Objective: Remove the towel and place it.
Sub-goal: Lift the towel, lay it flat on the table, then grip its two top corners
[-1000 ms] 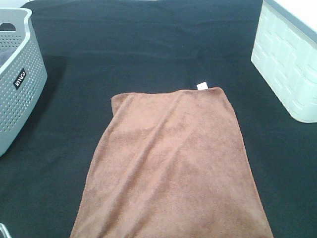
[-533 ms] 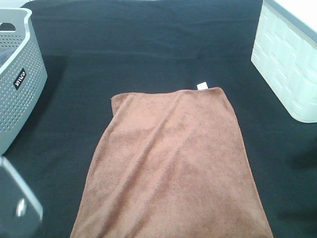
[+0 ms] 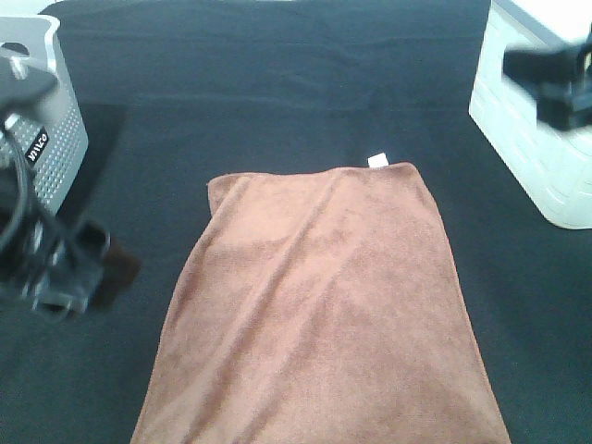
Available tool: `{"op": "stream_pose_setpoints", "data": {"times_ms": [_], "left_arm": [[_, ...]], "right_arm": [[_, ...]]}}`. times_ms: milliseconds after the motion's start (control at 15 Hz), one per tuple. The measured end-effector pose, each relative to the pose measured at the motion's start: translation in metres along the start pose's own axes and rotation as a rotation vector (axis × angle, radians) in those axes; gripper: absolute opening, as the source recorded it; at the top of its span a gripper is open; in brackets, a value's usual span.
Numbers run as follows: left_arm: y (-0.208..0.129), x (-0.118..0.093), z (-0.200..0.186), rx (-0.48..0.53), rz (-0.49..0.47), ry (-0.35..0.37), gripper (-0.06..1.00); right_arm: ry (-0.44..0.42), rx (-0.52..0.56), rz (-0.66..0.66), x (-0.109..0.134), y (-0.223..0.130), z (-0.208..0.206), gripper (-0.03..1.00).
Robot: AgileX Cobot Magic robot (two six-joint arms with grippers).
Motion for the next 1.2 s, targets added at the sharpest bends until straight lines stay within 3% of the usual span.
{"op": "stream_pose_setpoints", "data": {"times_ms": [67,133,200,267,400,600,733,800,867,1067,1200], "left_arm": [[0.007,0.008,0.001,-0.047,-0.017,0.007,0.68],[0.007,0.008,0.001,-0.047,-0.017,0.007,0.68],[0.016,0.016,0.001,-0.111,-0.022,0.011,0.68],[0.023,0.022,0.001,-0.167,-0.020,0.014,0.68],[0.026,0.022,0.001,-0.190,-0.009,0.012,0.68],[0.035,0.019,-0.001,-0.257,-0.001,-0.010,0.68],[0.037,0.019,-0.002,-0.276,0.007,-0.013,0.68],[0.037,0.019,-0.002,-0.276,0.007,-0.013,0.68],[0.038,0.019,-0.002,-0.279,0.012,-0.011,0.68],[0.037,0.019,-0.002,-0.272,0.012,-0.009,0.68],[0.033,0.021,-0.001,-0.241,0.011,0.003,0.68]], "right_arm": [[0.052,0.053,0.067,0.007,-0.005,0.006,0.69],[0.052,0.053,0.067,0.007,-0.005,0.006,0.69],[0.124,0.111,0.149,0.016,-0.008,0.015,0.69],[0.169,0.136,0.289,0.023,-0.006,0.022,0.69],[0.174,0.165,0.486,0.026,-0.007,0.022,0.69],[0.275,0.198,0.870,0.041,-0.008,0.020,0.69],[0.345,0.227,1.194,0.049,-0.015,0.018,0.69],[0.345,0.227,1.194,0.049,-0.015,0.018,0.69],[0.318,0.216,1.548,0.043,-0.033,0.020,0.69],[0.047,0.018,1.657,0.005,-0.046,0.028,0.69],[-0.058,-0.076,1.657,-0.011,-0.048,0.029,0.69]]}}
Point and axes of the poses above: a point on each arm's last joint axis where the gripper is mounted, z pointing out along that axis toward the gripper, x along the wrist's bending axis when the last joint is at zero, y = z × x, the point moved 4 cm from there along z, pointing out along that axis toward the gripper, and after that the axes turned 7 degrees about z, right-handed, at the moved point
